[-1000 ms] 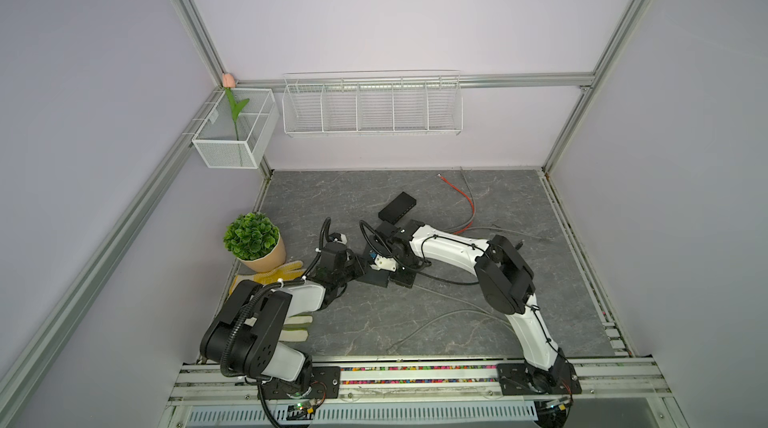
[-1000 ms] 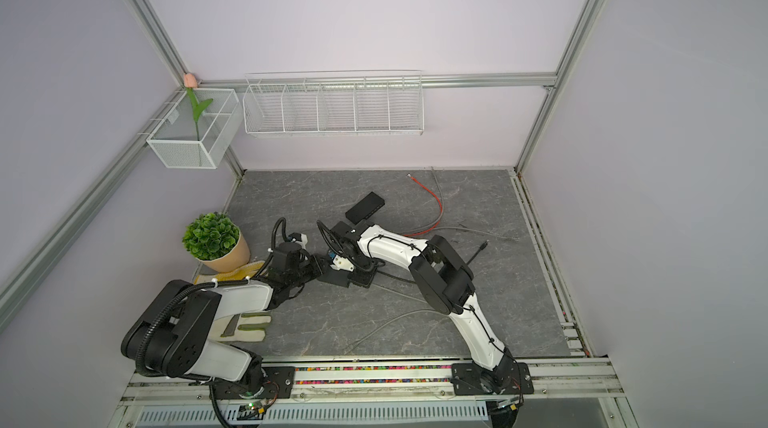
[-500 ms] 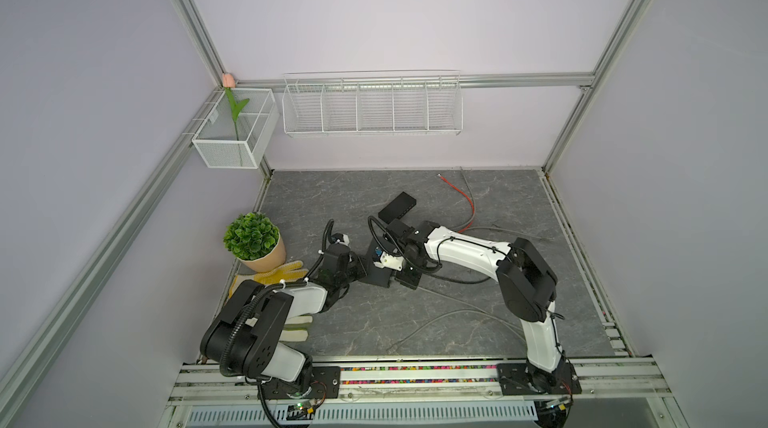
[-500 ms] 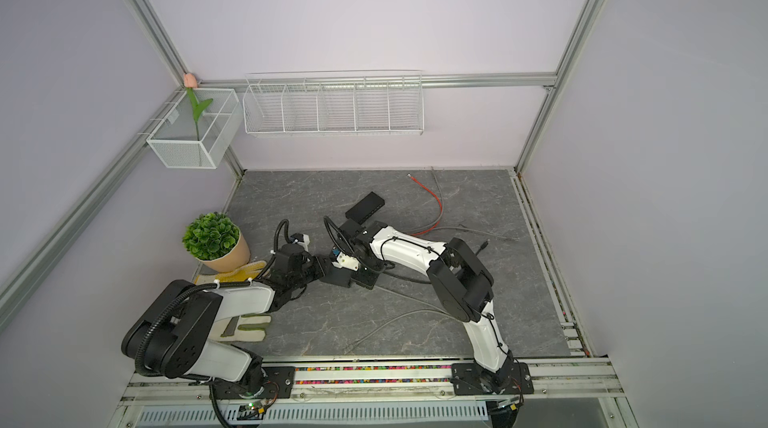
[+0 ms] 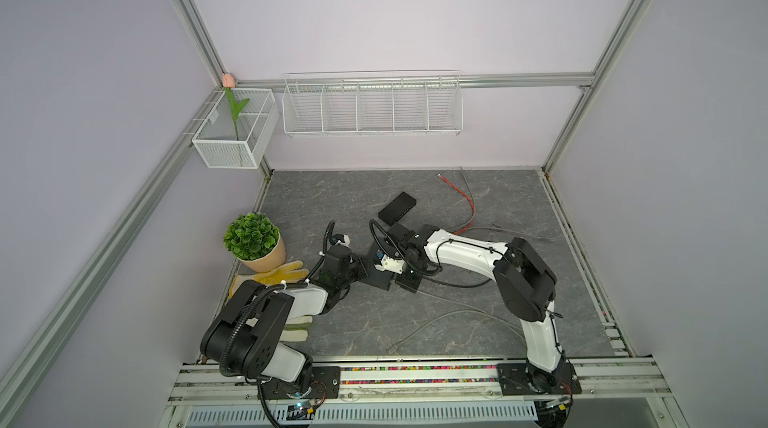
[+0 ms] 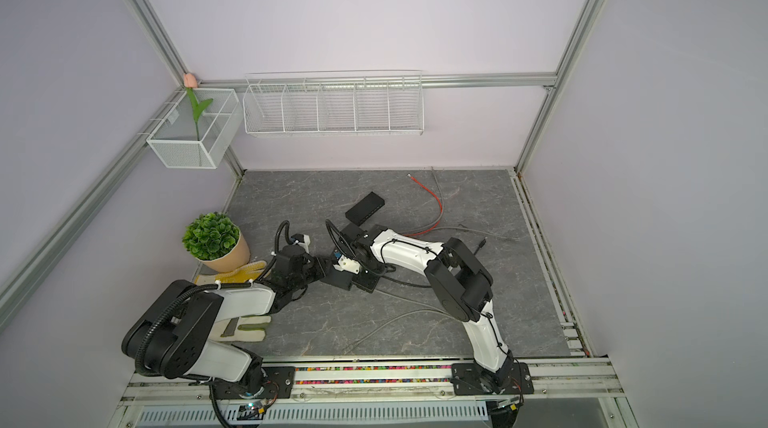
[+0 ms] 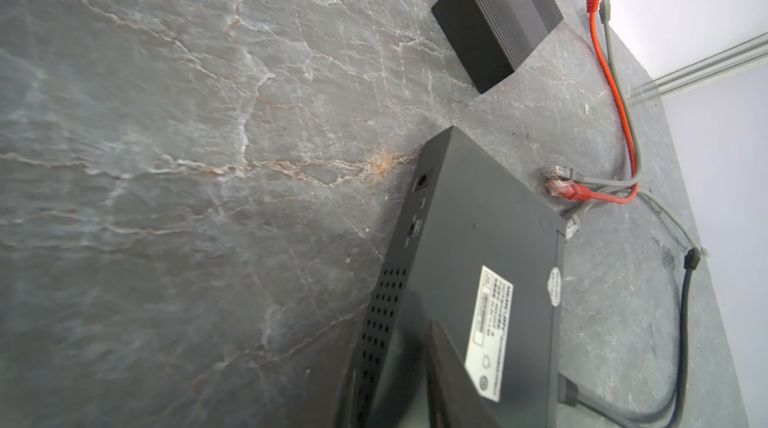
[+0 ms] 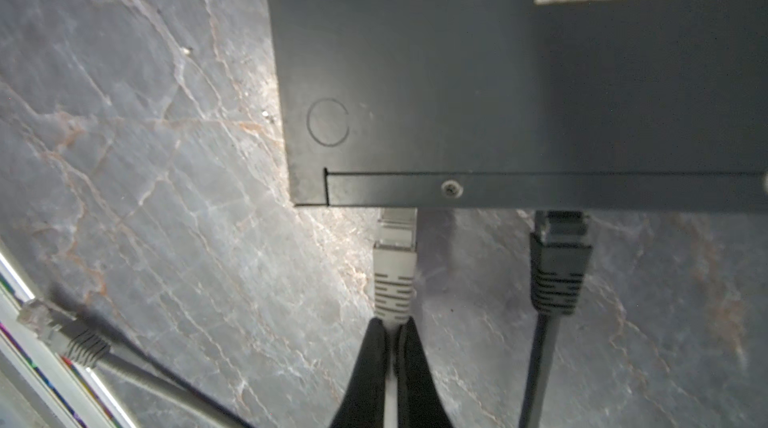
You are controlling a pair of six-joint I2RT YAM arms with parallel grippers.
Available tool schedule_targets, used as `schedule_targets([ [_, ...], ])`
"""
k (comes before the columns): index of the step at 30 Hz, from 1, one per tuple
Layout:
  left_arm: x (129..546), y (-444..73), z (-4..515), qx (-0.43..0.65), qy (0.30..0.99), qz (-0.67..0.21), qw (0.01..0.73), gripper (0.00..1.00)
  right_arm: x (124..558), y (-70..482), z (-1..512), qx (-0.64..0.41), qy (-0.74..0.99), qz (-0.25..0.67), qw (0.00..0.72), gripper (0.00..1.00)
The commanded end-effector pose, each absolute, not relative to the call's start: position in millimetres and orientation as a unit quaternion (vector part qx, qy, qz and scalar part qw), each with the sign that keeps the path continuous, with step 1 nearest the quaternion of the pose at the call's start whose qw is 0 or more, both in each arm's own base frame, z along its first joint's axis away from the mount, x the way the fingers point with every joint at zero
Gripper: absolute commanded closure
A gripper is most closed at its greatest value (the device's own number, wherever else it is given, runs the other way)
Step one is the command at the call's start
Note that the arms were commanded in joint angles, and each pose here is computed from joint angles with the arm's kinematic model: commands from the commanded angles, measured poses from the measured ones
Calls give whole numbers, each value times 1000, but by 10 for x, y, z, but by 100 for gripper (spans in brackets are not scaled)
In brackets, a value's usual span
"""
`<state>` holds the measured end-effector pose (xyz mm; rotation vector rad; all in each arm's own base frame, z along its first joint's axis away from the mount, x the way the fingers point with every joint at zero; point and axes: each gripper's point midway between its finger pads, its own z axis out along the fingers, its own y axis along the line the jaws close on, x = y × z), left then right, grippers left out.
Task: Insert the plug into the switch port
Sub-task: 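Push the grey plug into the switch port with the right gripper, left holding switch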
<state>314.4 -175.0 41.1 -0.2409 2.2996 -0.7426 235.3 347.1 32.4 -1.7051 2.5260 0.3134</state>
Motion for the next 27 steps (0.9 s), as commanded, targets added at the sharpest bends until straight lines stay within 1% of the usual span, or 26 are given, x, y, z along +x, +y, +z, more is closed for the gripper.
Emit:
schedule_targets([
  [1, 2802, -2024, 271, -63, 900, -327, 281, 72, 2582, 4129, 565, -555, 794, 190, 157, 93],
  [9, 2723, -2060, 234, -55, 903, -322, 278, 72, 2618, 4250, 635, -541, 790, 221, 185, 93],
  [16, 2666, -2131, 174, -44, 906, -325, 268, 73, 2697, 4318, 745, -533, 787, 228, 213, 93],
  [27, 2643, -2228, 133, -35, 906, -332, 260, 73, 2728, 4434, 865, -533, 775, 247, 232, 93],
])
